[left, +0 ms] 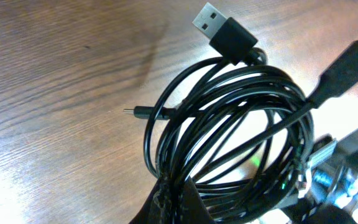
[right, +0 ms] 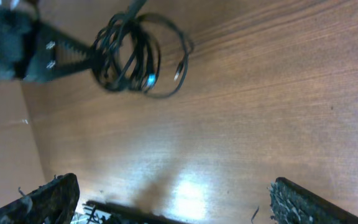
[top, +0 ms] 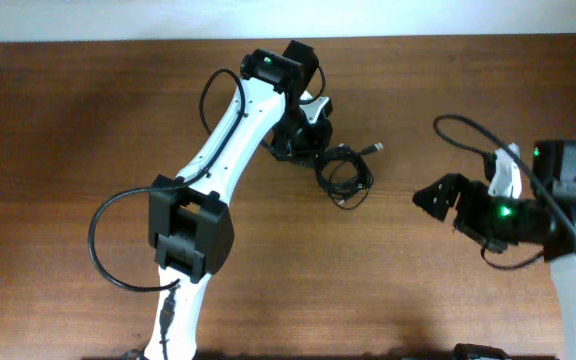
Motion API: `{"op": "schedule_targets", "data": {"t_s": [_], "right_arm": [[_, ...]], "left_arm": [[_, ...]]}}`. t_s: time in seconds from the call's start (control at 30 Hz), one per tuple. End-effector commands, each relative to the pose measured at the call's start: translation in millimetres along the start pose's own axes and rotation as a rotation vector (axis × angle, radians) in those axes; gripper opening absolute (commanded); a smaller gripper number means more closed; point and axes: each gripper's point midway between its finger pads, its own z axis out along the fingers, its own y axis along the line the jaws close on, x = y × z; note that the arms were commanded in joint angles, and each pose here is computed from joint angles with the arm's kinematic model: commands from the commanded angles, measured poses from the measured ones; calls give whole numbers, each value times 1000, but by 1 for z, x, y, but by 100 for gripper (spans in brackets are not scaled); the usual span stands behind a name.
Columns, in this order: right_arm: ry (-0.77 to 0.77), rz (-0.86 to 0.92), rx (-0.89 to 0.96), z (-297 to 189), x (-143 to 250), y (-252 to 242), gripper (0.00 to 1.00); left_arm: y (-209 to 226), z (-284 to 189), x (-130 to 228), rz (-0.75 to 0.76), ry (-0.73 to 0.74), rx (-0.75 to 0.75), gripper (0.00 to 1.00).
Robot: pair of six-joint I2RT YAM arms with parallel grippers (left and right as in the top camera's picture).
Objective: Untangle cables
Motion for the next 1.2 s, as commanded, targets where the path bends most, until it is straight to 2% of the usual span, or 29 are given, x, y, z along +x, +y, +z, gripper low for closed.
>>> {"op": "schedule_targets", "data": {"t_s": [0.0,0.2,0.37,0.5,0.67,0.77,0.83,0.87,0.93,0.97,1.0,1.17], "right_arm": [[50,23,4,18,-11,-6,98],[198,8,-83,68,-15,9,98],[268,-41,-84,105,-12,15,99],[265,-25,46,129,-18,-7,98],[310,-2,122,149,-12,-24,77],[325,-10,173,159,-10,-33,54],[316,-15,212,159,-11,-40,42],[313,-17,225,159,-12,-42,37],[307,-13,235,159,-13,-44,19],[307,-14,235,159,-13,-44,14],[307,-14,235,159,-13,-44,5],[283,21,307,156,-16,-55,4]], "left_arm": [[-18,-3,4,178,10,59,0],[-26,2,9,246,22,54,0],[-28,3,8,253,17,56,0],[-35,2,12,246,33,101,0],[-42,1,14,258,35,142,0],[-41,1,13,256,34,140,0],[-37,1,12,257,29,113,0],[-26,2,9,250,23,49,0],[-3,1,5,159,10,-82,0],[3,0,4,134,5,-111,0],[11,-1,2,99,-5,-153,0],[45,-11,-6,-63,-61,-309,0]]}}
